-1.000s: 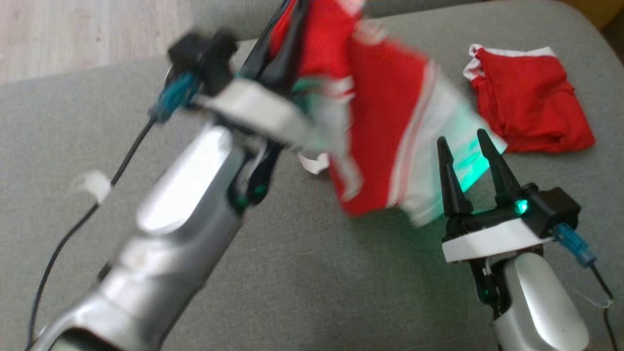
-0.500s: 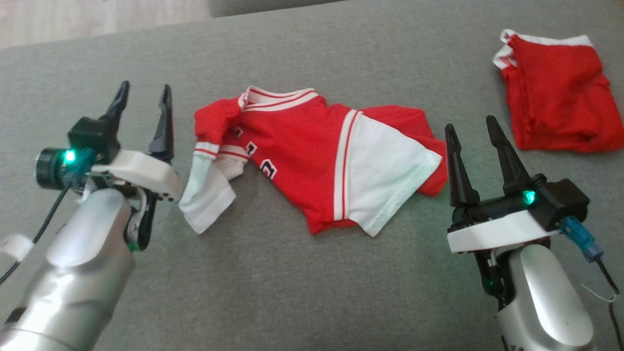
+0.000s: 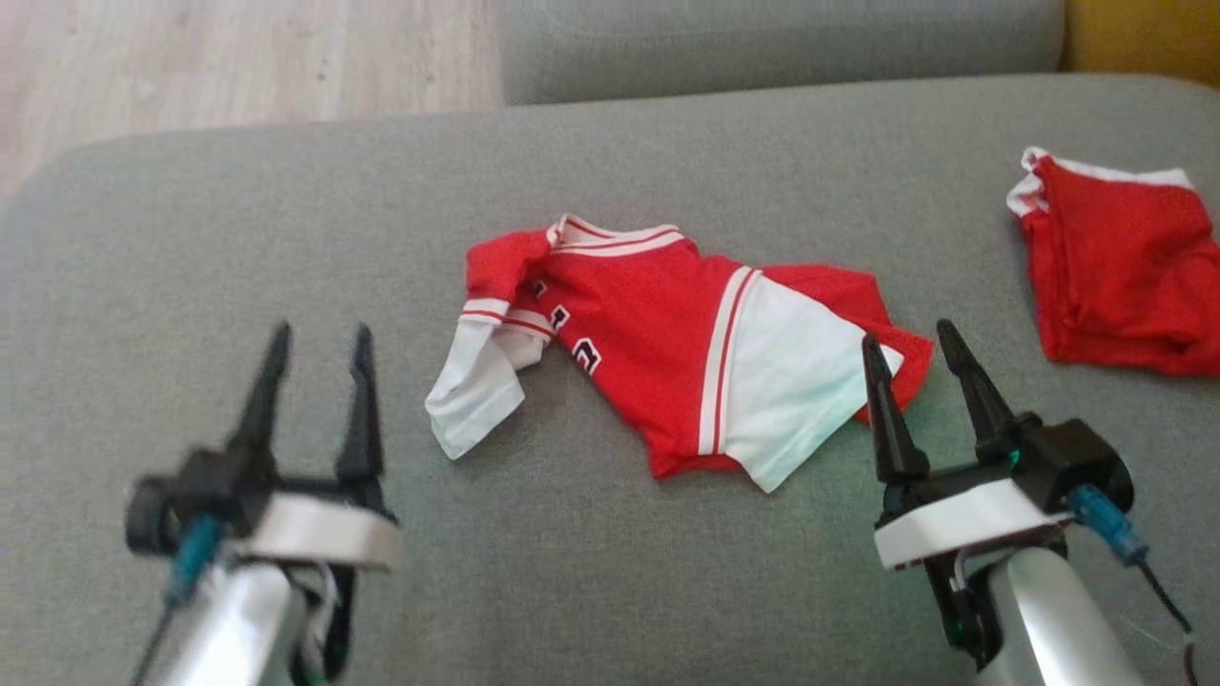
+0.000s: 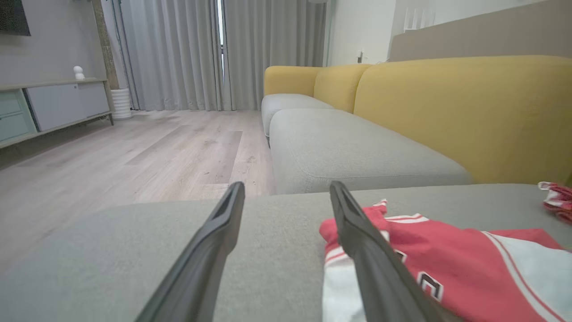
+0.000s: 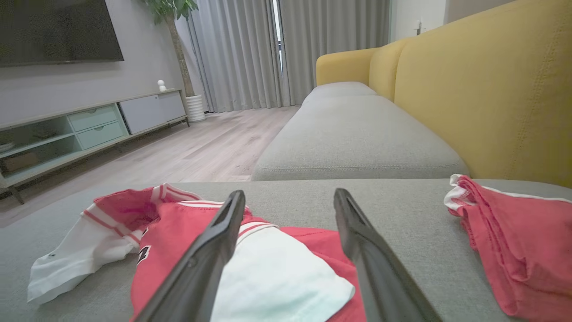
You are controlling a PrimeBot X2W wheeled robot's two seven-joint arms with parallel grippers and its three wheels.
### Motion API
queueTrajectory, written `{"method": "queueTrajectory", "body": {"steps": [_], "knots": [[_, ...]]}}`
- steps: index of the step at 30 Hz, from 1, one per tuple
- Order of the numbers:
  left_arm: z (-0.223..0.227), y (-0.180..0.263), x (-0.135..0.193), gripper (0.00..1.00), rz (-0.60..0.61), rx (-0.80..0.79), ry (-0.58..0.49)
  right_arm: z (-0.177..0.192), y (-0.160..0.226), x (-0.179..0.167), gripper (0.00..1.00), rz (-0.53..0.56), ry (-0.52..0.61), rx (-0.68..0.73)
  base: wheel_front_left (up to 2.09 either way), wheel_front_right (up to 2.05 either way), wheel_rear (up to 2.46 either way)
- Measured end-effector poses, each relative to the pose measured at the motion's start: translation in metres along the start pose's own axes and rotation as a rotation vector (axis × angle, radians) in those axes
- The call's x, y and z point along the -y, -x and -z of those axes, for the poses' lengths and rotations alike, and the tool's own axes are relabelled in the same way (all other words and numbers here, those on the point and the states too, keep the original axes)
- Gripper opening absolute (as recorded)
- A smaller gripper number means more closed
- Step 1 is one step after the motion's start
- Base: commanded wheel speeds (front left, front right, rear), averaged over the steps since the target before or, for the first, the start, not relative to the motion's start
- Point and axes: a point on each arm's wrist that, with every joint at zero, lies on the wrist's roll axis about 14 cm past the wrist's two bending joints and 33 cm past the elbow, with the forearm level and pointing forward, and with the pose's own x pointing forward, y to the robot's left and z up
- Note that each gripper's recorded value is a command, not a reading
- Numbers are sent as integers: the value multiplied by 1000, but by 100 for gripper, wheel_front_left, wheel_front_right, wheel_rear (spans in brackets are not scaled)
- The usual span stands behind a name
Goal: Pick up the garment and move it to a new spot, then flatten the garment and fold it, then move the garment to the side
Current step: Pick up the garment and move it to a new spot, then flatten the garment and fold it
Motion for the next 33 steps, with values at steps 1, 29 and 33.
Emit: {"method": "queueTrajectory", "body": {"steps": [1,29,33], "knots": [[1,8,4,100,-2,3,15,0,2,-2,100,-3,0,-1,0,0,0],[24,41,0,100,-65,-26,72,82,-16,28,100,106,-101,-293,0,0,0],[25,39,-5,100,-74,-28,72,98,-17,24,100,101,-115,-348,0,0,0]]}}
